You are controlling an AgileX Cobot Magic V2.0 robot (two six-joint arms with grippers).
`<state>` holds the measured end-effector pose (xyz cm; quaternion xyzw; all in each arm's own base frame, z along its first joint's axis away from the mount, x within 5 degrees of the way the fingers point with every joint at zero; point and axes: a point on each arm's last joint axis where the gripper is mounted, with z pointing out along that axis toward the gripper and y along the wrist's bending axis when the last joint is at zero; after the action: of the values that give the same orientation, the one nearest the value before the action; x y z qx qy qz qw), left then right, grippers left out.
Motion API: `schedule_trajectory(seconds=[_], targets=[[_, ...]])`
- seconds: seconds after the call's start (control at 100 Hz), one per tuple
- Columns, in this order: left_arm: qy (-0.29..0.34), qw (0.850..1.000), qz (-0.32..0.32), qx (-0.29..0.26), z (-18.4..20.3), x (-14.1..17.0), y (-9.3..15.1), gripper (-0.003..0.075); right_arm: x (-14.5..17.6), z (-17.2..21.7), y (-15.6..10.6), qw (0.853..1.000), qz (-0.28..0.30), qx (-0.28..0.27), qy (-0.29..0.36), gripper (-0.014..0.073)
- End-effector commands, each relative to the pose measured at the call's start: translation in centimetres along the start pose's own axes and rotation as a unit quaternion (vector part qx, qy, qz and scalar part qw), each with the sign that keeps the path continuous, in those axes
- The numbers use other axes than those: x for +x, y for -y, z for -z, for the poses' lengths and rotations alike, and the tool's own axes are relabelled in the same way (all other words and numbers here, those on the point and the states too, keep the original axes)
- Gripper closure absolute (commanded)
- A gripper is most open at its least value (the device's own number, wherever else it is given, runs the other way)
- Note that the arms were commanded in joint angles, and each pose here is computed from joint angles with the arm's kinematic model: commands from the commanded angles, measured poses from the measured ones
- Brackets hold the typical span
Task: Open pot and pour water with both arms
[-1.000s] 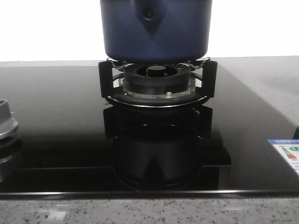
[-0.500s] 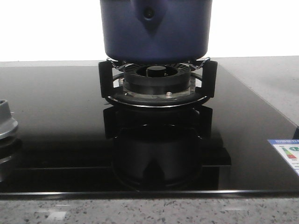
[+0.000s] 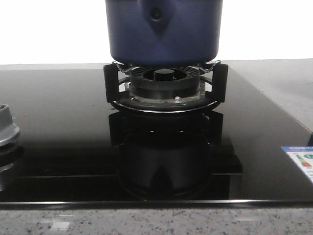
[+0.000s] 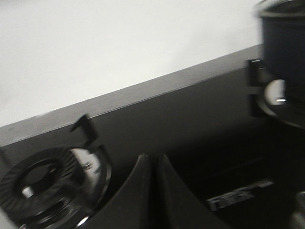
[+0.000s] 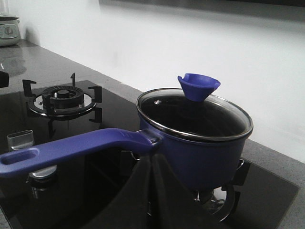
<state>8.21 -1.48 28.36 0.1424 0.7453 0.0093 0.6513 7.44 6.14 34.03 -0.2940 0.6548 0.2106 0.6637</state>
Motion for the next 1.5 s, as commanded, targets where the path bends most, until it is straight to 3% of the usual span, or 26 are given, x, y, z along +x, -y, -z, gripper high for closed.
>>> schedule_trajectory(seconds=[0.0, 0.13, 0.43, 0.62, 0.81, 1.49], targets=[[0.078, 0.996, 0.017, -0.037, -0.1, -0.1, -0.4, 0.0740, -0.7, 0.1, 0.4, 1.000, 0.014, 0.022, 0.005, 0.0659], [0.099, 0.994, 0.040, -0.037, -0.2, 3.0, 0.3, 0.0740, -0.7, 0.1, 0.4, 1.000, 0.014, 0.022, 0.005, 0.0659], [0.062, 0.996, 0.062, -0.033, 0.6, 9.1, 1.5, 0.0740, -0.7, 0.1, 0.4, 1.000, 0.014, 0.022, 0.005, 0.0659], [-0.055, 0.995, 0.070, -0.052, 0.8, 11.2, 1.5, 0.0740, -0.7, 0.1, 0.4, 1.000, 0.014, 0.022, 0.005, 0.0659], [-0.069, 0.992, 0.069, -0.083, 0.9, 11.5, 1.2, 0.0740, -0.7, 0.1, 0.4, 1.000, 0.014, 0.022, 0.005, 0.0659], [-0.069, 0.992, 0.069, -0.083, 0.9, 11.5, 1.2, 0.0740, -0.7, 0.1, 0.4, 1.000, 0.014, 0.022, 0.005, 0.0659]])
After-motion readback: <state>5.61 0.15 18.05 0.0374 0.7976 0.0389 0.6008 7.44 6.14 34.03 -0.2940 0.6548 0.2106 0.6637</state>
